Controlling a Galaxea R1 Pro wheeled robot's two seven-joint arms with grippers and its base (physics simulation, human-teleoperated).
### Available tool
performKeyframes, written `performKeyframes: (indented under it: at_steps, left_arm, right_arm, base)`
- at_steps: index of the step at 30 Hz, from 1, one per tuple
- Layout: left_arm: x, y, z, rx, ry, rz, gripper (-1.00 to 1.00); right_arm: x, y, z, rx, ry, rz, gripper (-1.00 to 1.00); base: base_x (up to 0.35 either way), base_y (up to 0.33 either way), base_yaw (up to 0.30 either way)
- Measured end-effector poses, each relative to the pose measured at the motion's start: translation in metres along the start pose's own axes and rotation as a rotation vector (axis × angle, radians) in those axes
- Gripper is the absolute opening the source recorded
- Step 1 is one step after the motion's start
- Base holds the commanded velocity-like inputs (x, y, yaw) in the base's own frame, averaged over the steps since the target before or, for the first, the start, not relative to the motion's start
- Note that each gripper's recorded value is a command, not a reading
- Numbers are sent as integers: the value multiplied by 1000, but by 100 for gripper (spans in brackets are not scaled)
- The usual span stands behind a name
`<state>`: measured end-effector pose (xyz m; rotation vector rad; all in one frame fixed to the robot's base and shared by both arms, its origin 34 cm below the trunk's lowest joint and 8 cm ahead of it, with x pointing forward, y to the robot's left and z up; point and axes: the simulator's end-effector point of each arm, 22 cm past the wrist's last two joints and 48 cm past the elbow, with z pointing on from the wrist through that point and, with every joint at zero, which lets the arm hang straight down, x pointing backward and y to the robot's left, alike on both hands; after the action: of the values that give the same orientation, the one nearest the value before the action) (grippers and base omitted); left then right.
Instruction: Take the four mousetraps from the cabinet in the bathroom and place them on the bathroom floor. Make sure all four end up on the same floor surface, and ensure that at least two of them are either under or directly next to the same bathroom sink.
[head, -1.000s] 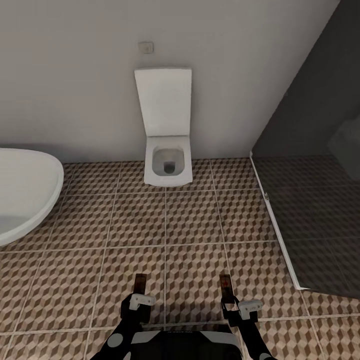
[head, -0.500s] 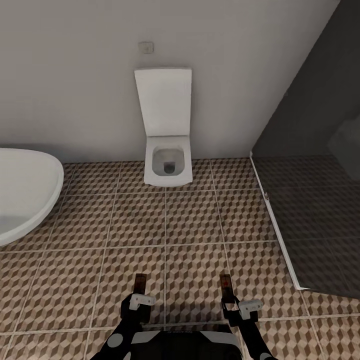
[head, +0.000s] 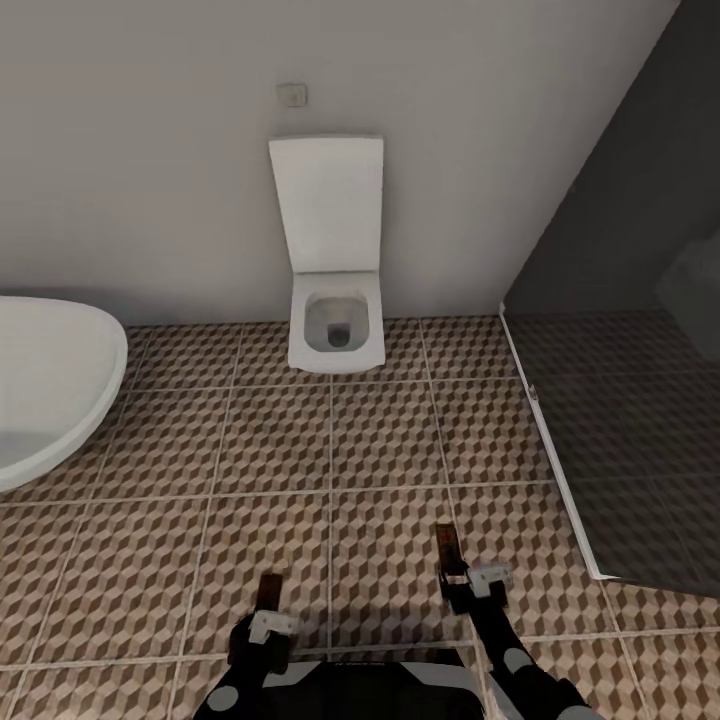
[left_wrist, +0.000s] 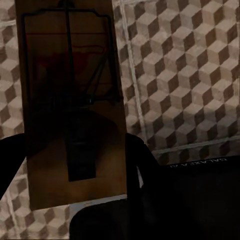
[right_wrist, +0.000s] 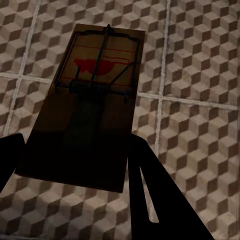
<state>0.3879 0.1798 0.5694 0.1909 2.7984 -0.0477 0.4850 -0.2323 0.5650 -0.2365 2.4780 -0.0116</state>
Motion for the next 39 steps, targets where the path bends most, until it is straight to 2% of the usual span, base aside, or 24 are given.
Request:
performKeyframes:
  at_steps: [3,6,11,15,19,25,39]
  left_arm:
    - [17,7,0,-15,53,9,-100]
    - [21,20,5,-41,101,-4,-100]
    - [-21,46,26,-88,136,-10,-100]
    - [-39,59,34,-110,133,-17,-100]
    - [-32,69,37,-134,106,-29,-100]
    - [-45,68,39,-133,40,-43,-100]
    - [-49,67,39,-130,25,-46,-100]
  right_arm:
    - [-19,-2,12,4,16,-6,-100]
    - [-43,-5,20,10,-9,-7,-100]
    - [-70,-9,28,19,-23,-7,-100]
    - [-74,-8,29,20,-15,-5,-100]
    - [-75,-8,30,20,-14,-4,-100]
    - [-75,-8,30,20,-13,-4,-100]
    - [-75,-9,30,20,-14,-5,-100]
  base:
    - [0,0,0]
    - [0,0,0]
    - [0,0,0]
    - [0,0,0]
    - [0,0,0]
    - [0,0,0]
    - [0,0,0]
